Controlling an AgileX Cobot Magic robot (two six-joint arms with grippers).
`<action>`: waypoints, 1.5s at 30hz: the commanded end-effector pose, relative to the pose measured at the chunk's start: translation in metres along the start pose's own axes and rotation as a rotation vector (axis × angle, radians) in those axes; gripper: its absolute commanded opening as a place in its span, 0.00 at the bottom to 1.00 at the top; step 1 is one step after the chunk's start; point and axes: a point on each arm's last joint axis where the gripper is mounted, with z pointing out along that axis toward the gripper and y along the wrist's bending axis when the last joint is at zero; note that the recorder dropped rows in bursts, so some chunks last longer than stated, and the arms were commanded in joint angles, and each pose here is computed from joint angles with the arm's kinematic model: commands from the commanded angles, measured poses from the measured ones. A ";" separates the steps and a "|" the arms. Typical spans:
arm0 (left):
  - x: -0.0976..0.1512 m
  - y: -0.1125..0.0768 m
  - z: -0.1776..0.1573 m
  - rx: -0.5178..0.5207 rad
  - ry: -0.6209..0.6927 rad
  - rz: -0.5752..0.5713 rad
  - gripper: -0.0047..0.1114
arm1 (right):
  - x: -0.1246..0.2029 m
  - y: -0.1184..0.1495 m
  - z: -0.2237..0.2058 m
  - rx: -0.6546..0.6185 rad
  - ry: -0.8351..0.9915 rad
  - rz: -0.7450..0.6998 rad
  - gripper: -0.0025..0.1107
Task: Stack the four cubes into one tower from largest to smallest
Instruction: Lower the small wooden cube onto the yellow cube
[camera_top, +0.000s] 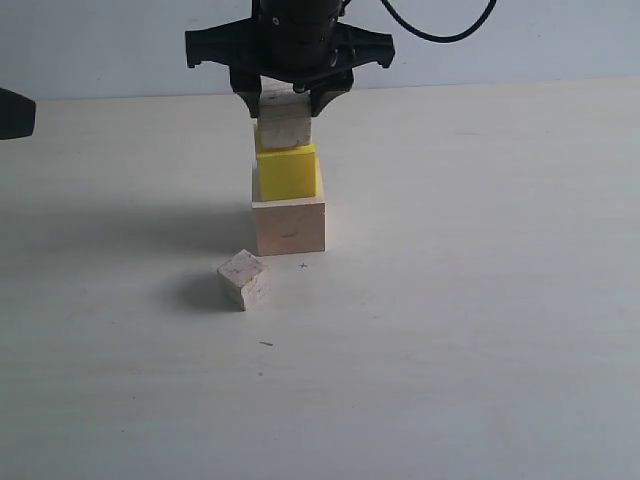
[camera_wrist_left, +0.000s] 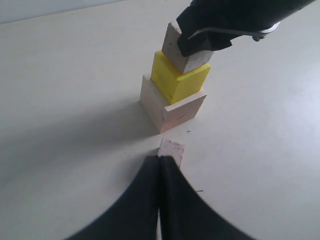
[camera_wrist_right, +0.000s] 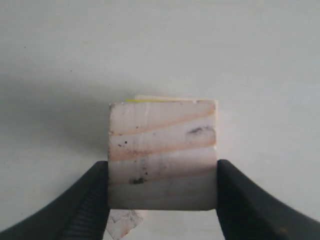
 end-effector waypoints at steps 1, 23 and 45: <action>0.000 -0.002 -0.002 0.012 -0.017 -0.009 0.04 | -0.002 0.002 0.003 -0.007 -0.011 0.007 0.02; 0.000 -0.002 -0.002 0.012 -0.017 -0.009 0.04 | -0.002 0.003 0.004 -0.010 -0.009 0.007 0.02; 0.000 -0.002 -0.002 0.013 -0.014 -0.009 0.04 | -0.002 0.004 0.004 -0.028 -0.004 0.025 0.62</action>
